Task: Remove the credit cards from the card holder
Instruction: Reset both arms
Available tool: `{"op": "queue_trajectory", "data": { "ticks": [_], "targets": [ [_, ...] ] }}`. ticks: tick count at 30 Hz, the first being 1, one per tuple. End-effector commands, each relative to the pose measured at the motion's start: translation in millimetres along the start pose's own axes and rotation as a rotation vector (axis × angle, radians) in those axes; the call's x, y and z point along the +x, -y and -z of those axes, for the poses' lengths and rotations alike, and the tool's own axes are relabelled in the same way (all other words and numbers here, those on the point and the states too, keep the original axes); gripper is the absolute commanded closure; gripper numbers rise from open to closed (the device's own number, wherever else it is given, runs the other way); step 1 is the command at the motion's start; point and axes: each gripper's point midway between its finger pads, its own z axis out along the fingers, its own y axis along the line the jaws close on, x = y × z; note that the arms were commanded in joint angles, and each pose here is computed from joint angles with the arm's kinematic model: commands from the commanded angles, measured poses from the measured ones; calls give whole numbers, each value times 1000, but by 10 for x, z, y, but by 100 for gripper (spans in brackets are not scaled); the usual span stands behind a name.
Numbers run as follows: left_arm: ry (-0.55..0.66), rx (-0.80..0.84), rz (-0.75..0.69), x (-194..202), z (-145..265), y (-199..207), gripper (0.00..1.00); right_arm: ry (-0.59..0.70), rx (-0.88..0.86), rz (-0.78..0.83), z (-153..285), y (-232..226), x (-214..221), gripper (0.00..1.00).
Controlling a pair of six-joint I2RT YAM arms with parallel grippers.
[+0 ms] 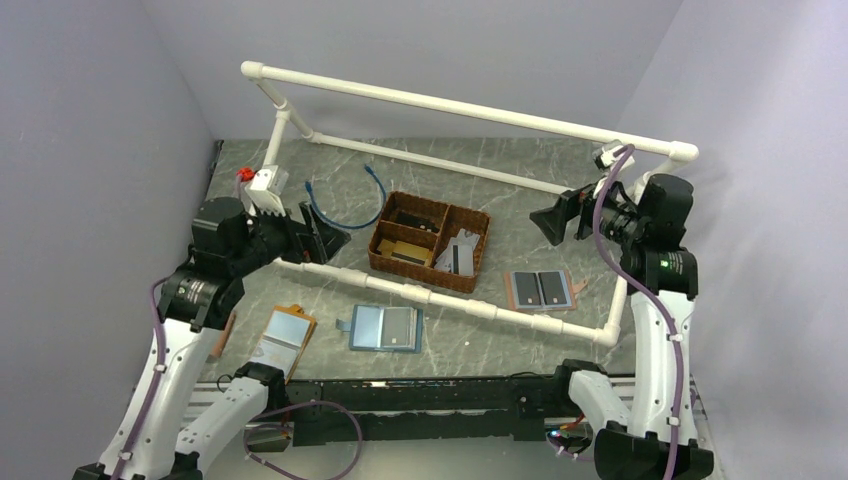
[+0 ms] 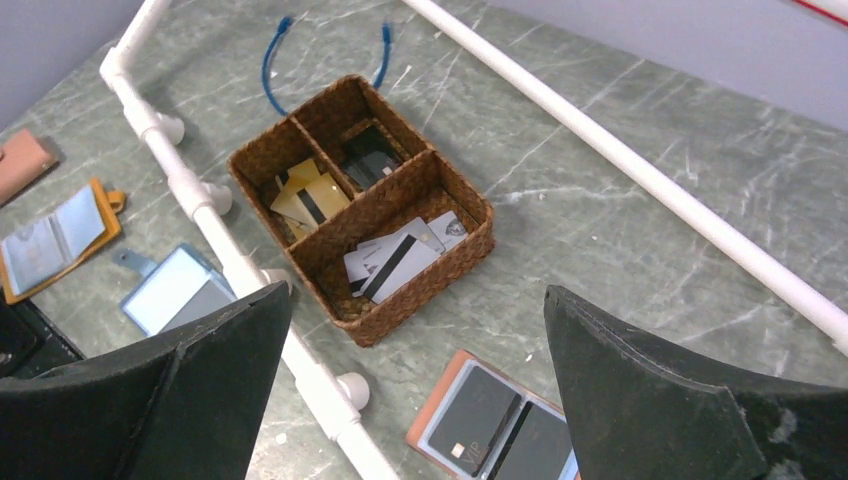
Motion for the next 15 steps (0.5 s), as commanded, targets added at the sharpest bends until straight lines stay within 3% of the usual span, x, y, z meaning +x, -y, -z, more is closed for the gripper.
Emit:
{"op": "queue_trajectory", "data": {
  "ticks": [1, 15],
  "targets": [
    [22, 19, 13, -62, 113, 96, 0, -21, 122, -8, 167, 90, -131, 0],
    [-10, -5, 15, 149, 95, -19, 0, 7, 9, 21, 245, -185, -68, 0]
  ]
}}
